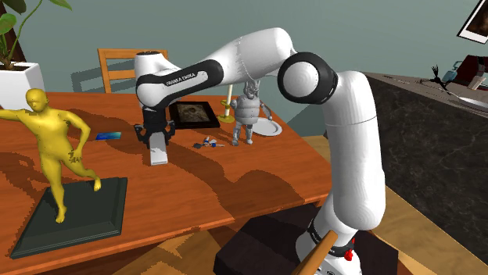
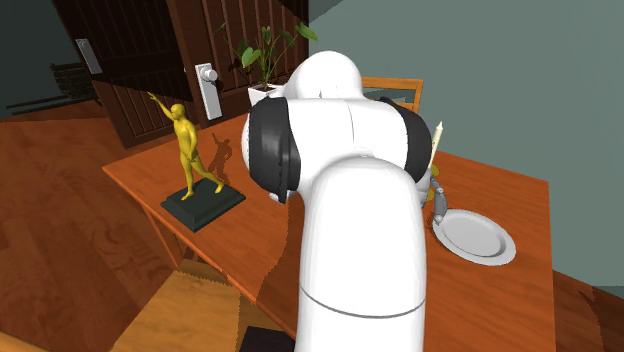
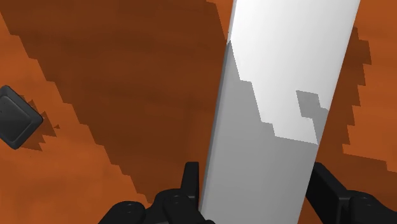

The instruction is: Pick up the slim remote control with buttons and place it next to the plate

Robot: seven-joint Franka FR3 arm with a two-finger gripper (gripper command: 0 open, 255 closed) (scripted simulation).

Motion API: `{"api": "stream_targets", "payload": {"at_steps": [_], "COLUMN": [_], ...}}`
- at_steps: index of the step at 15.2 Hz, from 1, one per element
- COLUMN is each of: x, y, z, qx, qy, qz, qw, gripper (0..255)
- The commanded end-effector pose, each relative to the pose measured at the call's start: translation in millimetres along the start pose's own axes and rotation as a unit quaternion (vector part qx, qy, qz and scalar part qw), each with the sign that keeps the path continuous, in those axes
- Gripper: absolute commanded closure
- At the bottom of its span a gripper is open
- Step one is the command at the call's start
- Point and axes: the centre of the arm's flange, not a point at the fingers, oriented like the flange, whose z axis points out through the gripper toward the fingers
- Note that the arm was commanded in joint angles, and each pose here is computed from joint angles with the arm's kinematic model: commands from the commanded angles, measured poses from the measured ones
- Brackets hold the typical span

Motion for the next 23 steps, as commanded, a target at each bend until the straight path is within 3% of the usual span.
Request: {"api": "stream_targets", "payload": {"at_steps": [1,14,23], "x": [0.4,1.0,-33.7], "y": [0.7,1.9,115.5], "z": [-10.1,-77.5,-76.3], "qx": [0.000,0.000,0.000], "qy": [0.000,0.000,0.000], "qz": [0.000,0.000,0.000], "qw": [1.0000,1.0000,1.0000], "gripper": [255,255,255]}}
